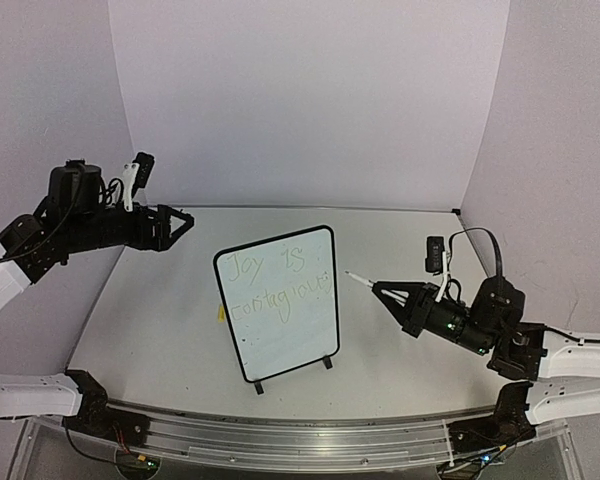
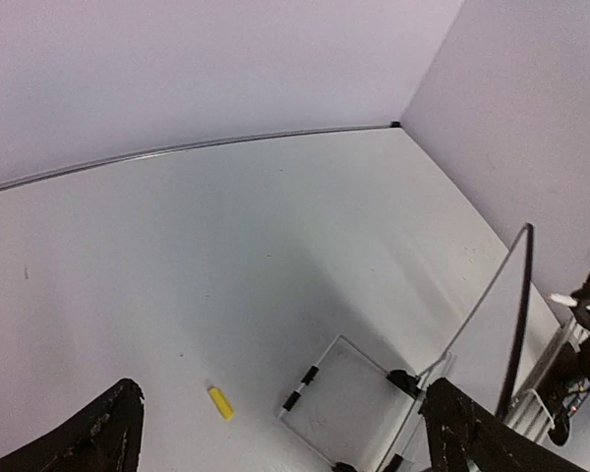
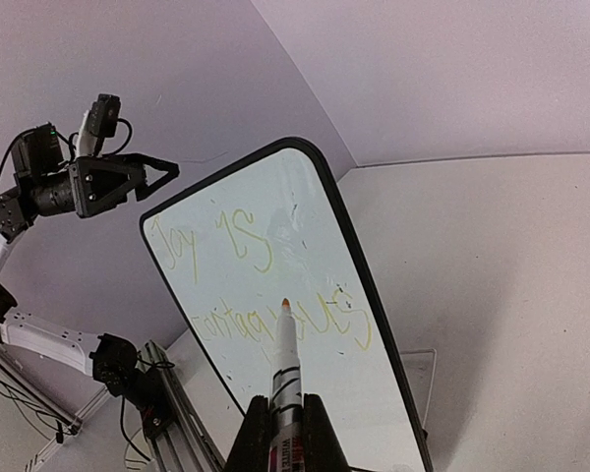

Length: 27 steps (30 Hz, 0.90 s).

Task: Write a sentence on the whiteboard
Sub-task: Write a sentence on the whiteboard, then pick up the pen cap from the center of the board.

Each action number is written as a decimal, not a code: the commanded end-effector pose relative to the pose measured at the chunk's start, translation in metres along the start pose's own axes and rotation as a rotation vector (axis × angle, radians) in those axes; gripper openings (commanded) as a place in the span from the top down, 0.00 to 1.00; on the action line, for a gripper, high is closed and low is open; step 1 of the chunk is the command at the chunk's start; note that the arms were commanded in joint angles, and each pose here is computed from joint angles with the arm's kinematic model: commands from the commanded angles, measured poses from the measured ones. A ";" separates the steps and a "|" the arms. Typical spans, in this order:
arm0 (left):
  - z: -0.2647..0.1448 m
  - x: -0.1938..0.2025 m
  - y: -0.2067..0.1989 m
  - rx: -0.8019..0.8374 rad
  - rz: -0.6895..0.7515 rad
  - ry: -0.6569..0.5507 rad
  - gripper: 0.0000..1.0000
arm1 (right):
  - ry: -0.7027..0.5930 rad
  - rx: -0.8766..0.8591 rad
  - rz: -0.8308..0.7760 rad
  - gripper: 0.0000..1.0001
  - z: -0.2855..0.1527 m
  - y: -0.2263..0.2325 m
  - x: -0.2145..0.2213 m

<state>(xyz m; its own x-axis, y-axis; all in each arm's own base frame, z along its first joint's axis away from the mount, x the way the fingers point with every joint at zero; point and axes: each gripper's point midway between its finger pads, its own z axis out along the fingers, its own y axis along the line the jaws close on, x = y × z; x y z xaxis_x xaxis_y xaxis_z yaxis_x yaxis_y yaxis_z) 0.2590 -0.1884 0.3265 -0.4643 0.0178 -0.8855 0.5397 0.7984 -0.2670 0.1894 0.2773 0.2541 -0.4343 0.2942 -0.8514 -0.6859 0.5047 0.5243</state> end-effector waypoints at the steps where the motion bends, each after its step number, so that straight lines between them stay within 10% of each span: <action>1: 0.013 0.022 0.056 -0.297 -0.211 0.011 0.01 | -0.021 0.019 -0.033 1.00 -0.001 0.000 -0.011; 12: 0.118 0.166 0.073 -0.299 -0.369 0.477 0.12 | 0.031 -0.017 -0.056 1.00 -0.001 0.006 -0.002; 27: 0.172 0.213 0.073 -0.240 -0.381 0.627 0.50 | 0.028 0.000 -0.042 1.00 -0.013 -0.001 0.004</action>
<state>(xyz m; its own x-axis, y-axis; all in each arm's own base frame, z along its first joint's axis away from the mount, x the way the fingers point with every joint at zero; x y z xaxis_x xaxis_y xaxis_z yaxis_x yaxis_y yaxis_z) 0.3023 -0.2064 0.0430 -0.9487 -0.0187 -0.3156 0.0798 0.9517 -0.2964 0.1803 0.2708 0.2507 -0.4276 0.2418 -0.8710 -0.7067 0.5114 0.4889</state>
